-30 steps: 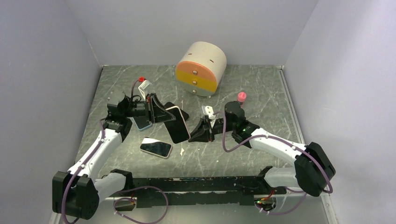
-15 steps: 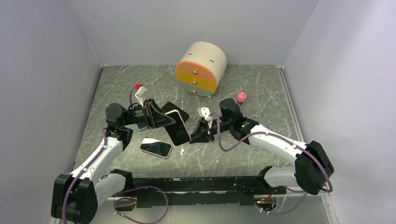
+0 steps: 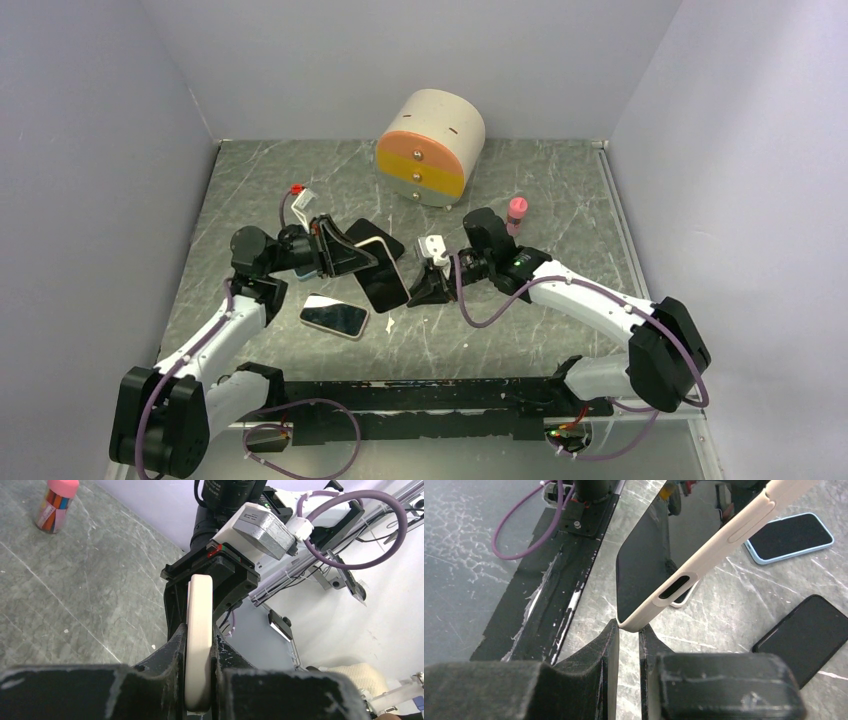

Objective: Take the phone out of the phone case
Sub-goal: Remove the phone case from the phone.

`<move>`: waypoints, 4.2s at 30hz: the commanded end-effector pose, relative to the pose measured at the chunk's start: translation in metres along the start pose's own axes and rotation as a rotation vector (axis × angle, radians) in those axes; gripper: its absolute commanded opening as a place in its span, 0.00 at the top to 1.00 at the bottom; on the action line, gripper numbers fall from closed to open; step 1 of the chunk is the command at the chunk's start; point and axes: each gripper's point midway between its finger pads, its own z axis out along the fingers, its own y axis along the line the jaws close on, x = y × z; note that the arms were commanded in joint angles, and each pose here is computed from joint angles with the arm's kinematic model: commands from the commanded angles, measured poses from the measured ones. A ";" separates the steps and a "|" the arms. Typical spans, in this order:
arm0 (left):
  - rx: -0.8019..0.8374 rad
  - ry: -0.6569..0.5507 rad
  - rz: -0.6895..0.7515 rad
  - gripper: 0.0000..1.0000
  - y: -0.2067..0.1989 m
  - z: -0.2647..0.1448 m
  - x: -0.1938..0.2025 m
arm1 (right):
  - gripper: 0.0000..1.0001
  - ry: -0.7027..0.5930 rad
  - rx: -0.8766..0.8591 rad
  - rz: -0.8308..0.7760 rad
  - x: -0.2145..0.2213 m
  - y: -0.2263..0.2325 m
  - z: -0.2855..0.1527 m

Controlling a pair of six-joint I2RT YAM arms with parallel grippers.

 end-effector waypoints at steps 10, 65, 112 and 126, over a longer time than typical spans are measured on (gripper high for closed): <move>0.103 0.114 -0.146 0.97 -0.033 0.009 0.011 | 1.00 0.046 0.257 -0.370 -0.034 -0.074 -0.011; -0.171 0.049 0.297 0.97 -0.026 0.002 -0.031 | 0.56 -0.128 -0.004 -0.052 -0.038 0.002 0.010; 0.197 0.016 0.165 0.97 0.054 0.046 -0.092 | 0.99 -0.095 0.218 -0.217 -0.048 -0.121 -0.043; -0.067 0.021 0.183 0.97 0.101 0.041 -0.080 | 0.63 -0.114 0.229 -0.119 -0.039 -0.103 -0.045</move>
